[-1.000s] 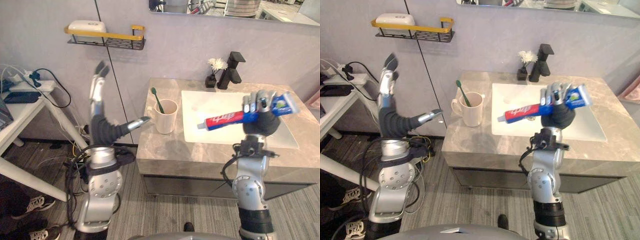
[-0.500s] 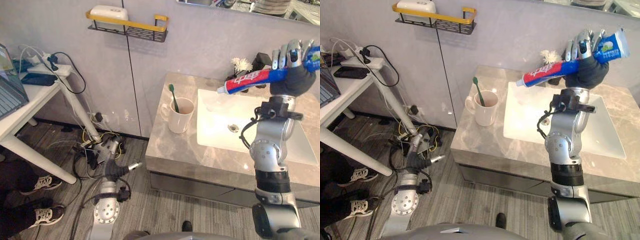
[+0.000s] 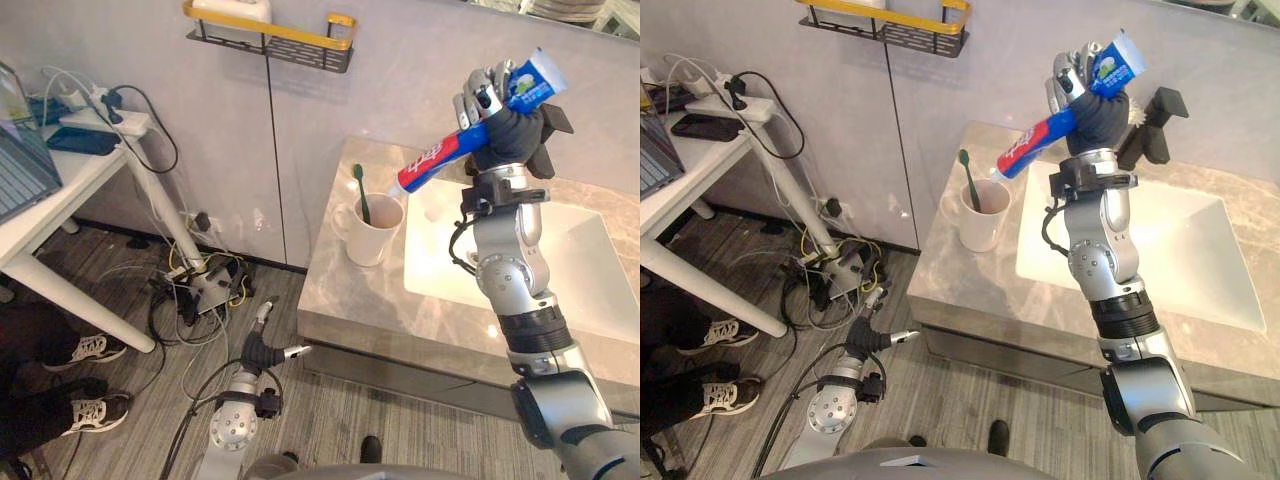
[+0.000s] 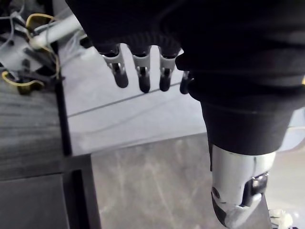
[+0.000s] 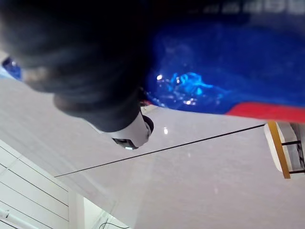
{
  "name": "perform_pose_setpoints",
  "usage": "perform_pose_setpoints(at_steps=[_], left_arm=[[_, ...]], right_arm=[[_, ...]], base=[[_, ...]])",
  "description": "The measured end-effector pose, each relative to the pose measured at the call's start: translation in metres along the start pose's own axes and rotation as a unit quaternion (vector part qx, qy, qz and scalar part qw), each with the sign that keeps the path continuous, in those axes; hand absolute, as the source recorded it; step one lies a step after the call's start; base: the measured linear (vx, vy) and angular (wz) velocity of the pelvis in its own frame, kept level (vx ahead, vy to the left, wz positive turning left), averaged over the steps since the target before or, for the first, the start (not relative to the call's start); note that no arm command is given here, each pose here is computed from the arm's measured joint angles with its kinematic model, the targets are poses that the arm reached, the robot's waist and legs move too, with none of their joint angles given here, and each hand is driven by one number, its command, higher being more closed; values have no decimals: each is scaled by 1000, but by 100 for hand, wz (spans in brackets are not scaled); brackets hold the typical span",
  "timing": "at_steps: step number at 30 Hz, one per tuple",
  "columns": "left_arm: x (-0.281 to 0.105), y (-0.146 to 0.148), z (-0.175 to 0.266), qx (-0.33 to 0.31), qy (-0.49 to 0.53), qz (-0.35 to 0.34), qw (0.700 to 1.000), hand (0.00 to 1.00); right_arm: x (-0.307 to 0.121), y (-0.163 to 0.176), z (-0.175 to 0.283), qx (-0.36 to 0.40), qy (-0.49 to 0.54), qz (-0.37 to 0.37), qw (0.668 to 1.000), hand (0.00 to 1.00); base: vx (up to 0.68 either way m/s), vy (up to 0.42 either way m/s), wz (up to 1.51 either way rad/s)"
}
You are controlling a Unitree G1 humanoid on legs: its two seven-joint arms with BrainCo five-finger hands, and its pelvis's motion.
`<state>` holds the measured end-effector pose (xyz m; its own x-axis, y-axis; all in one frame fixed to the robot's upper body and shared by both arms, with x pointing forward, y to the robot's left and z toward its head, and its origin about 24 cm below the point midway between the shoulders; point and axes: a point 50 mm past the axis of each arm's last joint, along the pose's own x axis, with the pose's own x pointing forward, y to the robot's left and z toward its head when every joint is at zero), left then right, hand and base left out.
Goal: Organize washtable
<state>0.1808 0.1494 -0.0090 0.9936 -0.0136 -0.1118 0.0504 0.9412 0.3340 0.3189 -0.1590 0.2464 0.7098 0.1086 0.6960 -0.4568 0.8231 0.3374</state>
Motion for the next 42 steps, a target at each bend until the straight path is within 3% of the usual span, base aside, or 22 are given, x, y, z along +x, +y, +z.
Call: perform_pose_setpoints(at_steps=[42], left_arm=[[-1, -12, -6, -2, 18, -30, 999, 0]], right_arm=[[5, 7, -22, -45, 63, 35, 996, 100]], base=[[-11, -4, 0]])
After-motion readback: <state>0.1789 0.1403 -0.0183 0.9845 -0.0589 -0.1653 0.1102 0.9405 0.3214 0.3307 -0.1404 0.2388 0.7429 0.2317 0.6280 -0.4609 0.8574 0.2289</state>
